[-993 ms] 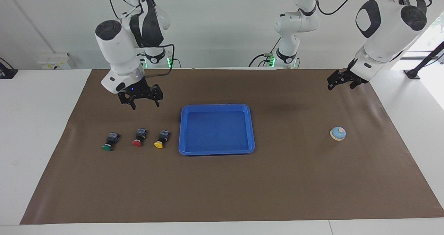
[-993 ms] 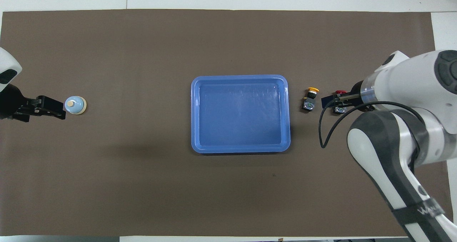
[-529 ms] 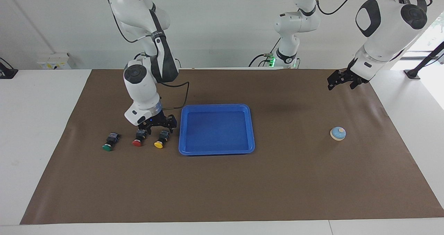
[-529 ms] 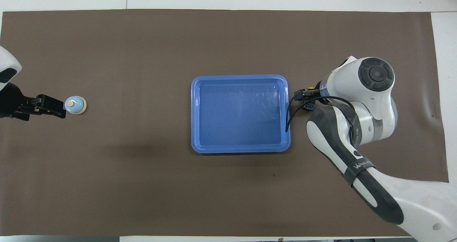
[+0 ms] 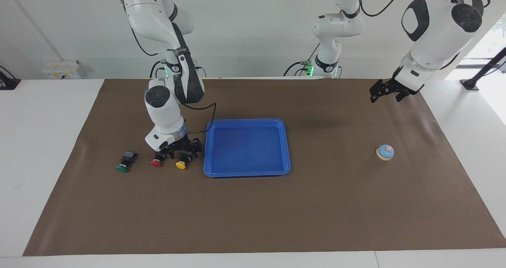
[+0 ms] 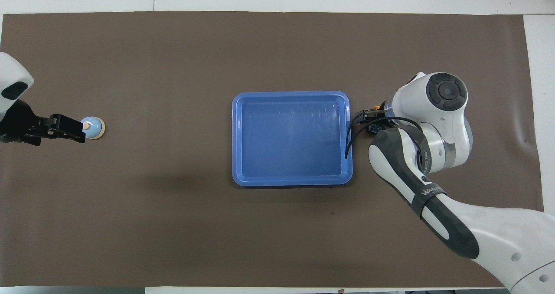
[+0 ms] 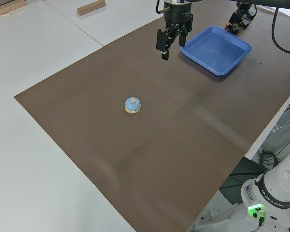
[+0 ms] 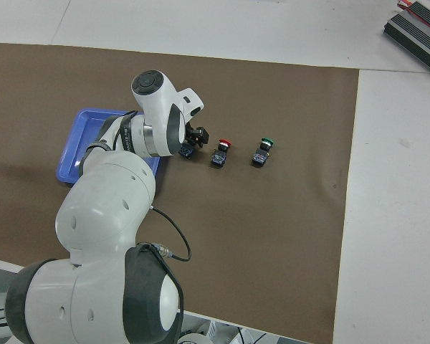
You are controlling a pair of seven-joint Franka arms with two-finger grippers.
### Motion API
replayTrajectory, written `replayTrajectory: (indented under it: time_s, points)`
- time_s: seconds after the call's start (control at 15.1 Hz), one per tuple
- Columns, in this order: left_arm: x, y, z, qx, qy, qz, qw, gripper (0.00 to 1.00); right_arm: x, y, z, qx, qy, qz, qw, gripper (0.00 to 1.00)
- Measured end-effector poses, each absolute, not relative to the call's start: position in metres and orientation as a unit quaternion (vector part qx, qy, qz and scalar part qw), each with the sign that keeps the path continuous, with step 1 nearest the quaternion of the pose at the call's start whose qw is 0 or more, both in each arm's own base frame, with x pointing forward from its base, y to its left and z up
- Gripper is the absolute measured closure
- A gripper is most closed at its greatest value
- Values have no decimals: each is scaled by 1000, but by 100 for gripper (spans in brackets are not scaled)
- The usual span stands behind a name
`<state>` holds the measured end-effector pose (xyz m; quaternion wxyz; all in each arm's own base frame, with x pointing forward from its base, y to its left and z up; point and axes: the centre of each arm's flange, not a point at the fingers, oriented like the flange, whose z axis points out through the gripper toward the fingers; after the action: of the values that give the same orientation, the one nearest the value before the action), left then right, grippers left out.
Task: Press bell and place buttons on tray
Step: 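Grasp the yellow-capped button with the right gripper while the left gripper withdraws, then carry the yellow button into the blue tray and release it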
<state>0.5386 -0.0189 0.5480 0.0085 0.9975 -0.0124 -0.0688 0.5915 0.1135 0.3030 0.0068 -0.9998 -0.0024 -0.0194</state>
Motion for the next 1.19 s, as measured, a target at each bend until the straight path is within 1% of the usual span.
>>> replayTrajectory:
  time_s: [0.2,0.26,0.4,0.46,0.53,0.73,0.86,0.99,1.19]
  points:
    - [539,-19,558,998,-12,-67,9,0,590,113,295,-1000,-1,-12,6,2]
    - [538,-19,561,998,-12,-67,9,0,589,113,293,-1000,-1,-10,6,11]
    - [538,-21,565,998,-14,-68,8,0,587,113,289,-1000,-1,-6,5,33]
    - [538,-23,567,998,-16,-68,8,0,585,113,287,-1000,-1,-4,4,47]
    - [538,-26,569,998,-19,-66,8,0,585,113,287,-1000,-1,-4,4,56]
    - [538,-30,575,998,-22,-61,8,0,586,113,288,-1000,-1,-4,4,58]
    - [538,-30,576,998,-22,-60,8,0,591,118,299,-1000,-5,-5,4,58]
    - [538,-30,577,998,-22,-60,8,0,601,139,327,-1000,-18,1,3,58]
    - [538,-31,577,998,-23,-60,8,0,606,201,380,-1000,-6,1,3,58]
